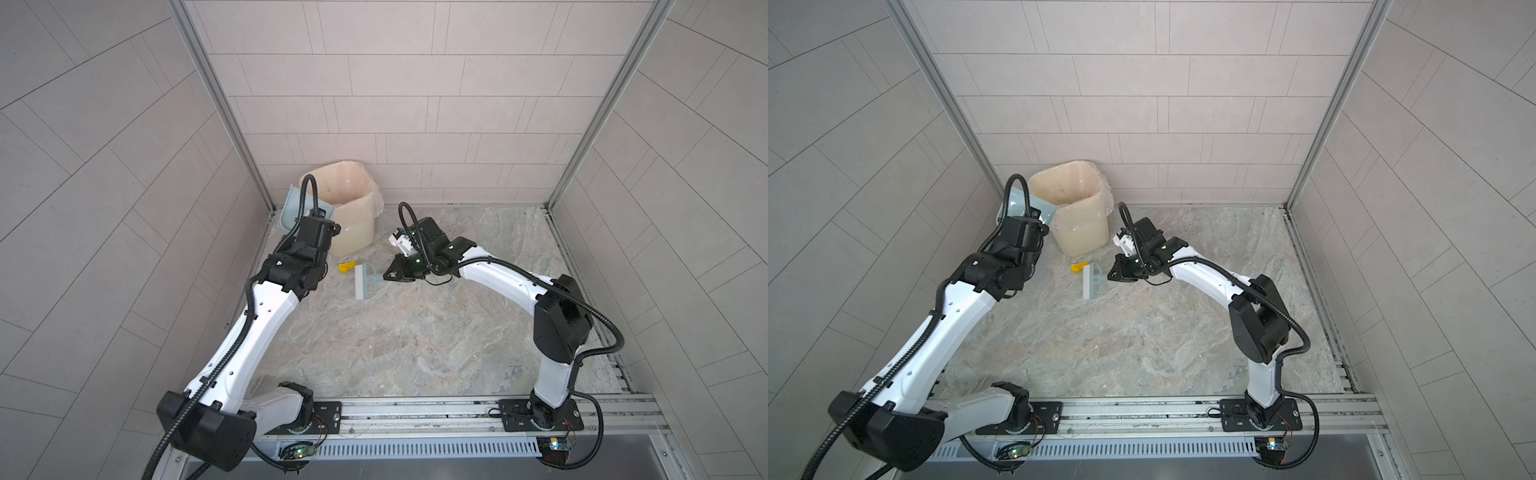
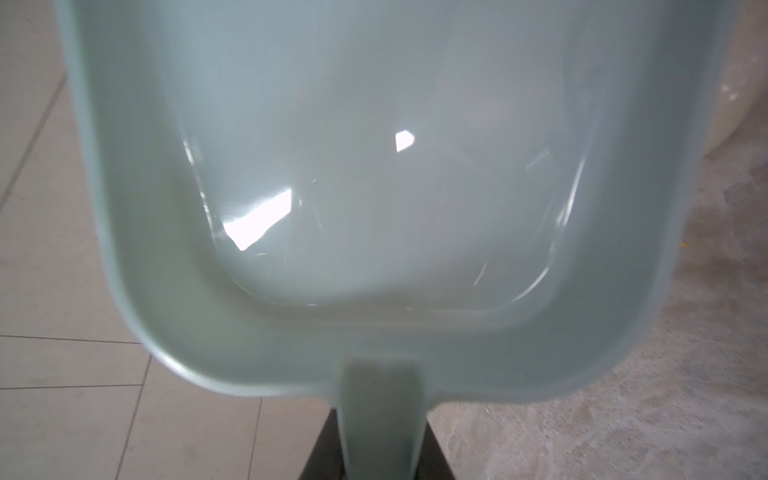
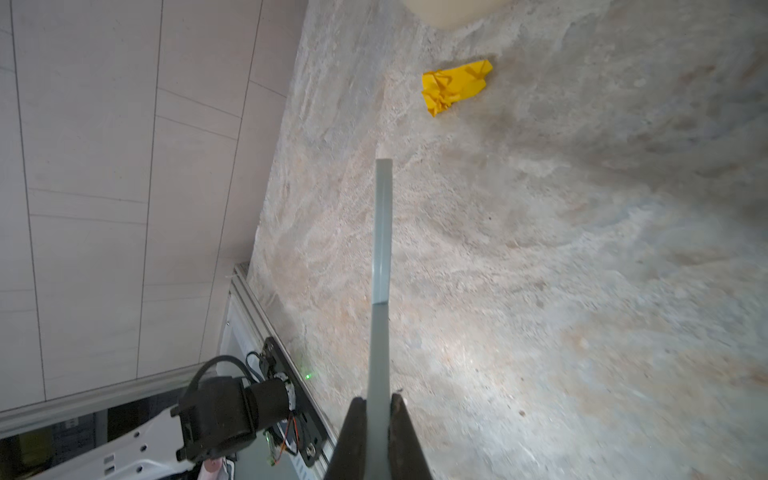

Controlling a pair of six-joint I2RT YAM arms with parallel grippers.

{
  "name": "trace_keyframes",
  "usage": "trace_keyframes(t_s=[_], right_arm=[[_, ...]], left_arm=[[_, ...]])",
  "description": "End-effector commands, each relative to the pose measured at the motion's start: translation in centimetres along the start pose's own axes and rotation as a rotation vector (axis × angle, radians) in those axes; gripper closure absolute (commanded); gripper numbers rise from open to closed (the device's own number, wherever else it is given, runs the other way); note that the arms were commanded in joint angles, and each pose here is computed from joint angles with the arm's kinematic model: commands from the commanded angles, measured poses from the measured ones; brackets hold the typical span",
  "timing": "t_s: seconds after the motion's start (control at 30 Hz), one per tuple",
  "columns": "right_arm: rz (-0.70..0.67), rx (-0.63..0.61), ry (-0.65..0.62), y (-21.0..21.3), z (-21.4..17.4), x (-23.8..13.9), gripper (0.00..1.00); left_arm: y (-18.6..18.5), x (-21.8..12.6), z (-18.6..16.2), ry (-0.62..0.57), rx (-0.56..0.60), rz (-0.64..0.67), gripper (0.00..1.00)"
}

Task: Sweep away the paper scraps from the table
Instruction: 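Push the yellow crumpled scrap away from the bin with the right brush, then lower the dustpan beside the yellow scrap while the right brush moves behind it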

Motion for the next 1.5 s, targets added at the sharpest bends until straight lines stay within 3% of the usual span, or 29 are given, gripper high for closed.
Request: trace_keyframes(t_s=[0.0,0.43,0.9,1.27,1.47], right_arm=[[0.103,0.06,-0.134,1.7,3.3,1.6,1.0],[0.152,0.19,-0.151,0.9,4.7,8.4,1.0],[0.096,0.3,-0.148,-2.6,5.6,11.9,1.0],[0.016,0.396,-0.201,-6.7,4.3,8.7,1.0],[-0.063,0.476,-0.191,-9.1,0.1,4.3,1.0]], left_arm=[[-0.2,-0.7,-1.2,0.015,-0.11,-0.059,1.0],[-1.8,-0.5,-3.2,0.059,-0.15,-0.153,1.0],[-2.8,-0.6,-4.1,0.087,-0.164,-0.211,1.0],[-3.4,-0.4,-4.0,0.102,-0.175,-0.236,1.0],[-4.2,-0.2,-4.1,0.118,-0.168,-0.27,1.0]])
Point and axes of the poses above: each gripper's point midway between its finger pads, its own x axis out along the fingers, its own y axis along the line the jaws close on, z = x × y, the point moved 3 cm from there along -x, back along the fingers, and after that the axes turned 12 degrees about -x, right-handed, at the moved point
